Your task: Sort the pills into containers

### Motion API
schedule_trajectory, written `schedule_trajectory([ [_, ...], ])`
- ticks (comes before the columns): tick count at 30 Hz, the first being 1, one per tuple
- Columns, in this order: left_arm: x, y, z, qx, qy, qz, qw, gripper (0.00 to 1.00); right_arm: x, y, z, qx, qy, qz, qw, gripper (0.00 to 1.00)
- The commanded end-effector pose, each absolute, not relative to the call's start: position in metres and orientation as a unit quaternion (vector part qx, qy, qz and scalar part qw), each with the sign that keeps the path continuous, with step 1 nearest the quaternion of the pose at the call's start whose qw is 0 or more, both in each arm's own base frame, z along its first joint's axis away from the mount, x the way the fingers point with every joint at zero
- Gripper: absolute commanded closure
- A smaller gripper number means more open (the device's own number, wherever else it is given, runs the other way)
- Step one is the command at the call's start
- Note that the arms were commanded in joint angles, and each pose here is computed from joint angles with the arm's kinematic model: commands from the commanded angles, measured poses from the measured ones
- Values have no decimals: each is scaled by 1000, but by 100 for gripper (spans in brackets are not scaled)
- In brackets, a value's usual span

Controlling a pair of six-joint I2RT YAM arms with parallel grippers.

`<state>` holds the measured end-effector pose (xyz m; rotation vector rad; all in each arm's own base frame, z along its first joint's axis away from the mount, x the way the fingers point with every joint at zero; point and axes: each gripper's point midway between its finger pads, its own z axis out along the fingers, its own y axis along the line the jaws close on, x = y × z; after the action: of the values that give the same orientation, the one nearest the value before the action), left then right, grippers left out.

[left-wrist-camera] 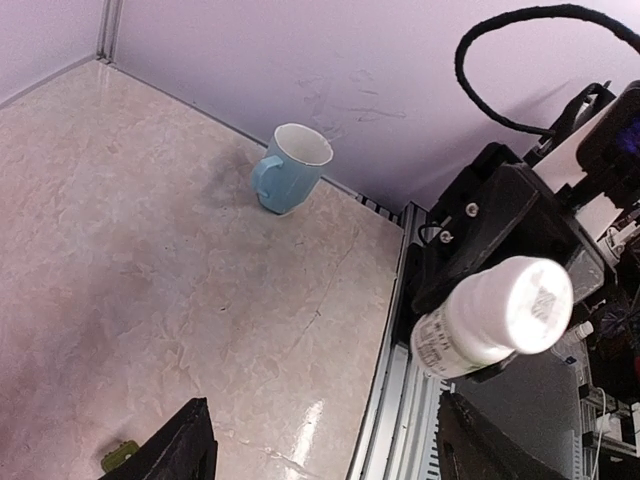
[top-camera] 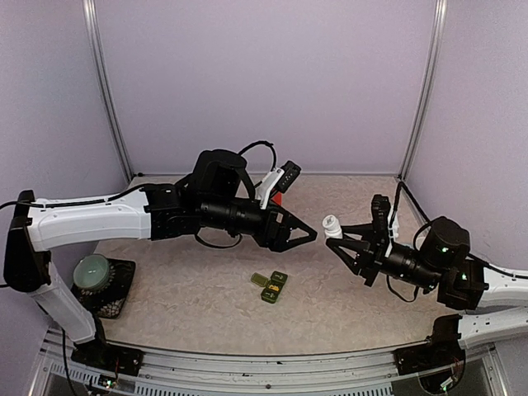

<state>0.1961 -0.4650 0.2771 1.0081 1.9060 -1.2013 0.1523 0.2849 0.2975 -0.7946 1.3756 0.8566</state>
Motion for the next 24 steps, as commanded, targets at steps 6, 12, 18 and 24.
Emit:
schedule_trajectory([
  [6, 164, -477, 325, 429, 670, -494, 351, 27, 156, 291, 301, -346, 599, 372, 619, 74],
  [12, 159, -483, 326, 438, 665, -498, 343, 35, 157, 293, 296, -349, 604, 369, 614, 74],
  [18, 163, -486, 321, 436, 676, -485, 343, 44, 158, 296, 293, -353, 607, 367, 611, 74],
  [24, 166, -489, 316, 435, 684, -475, 344, 46, 157, 296, 292, -353, 607, 368, 610, 75],
])
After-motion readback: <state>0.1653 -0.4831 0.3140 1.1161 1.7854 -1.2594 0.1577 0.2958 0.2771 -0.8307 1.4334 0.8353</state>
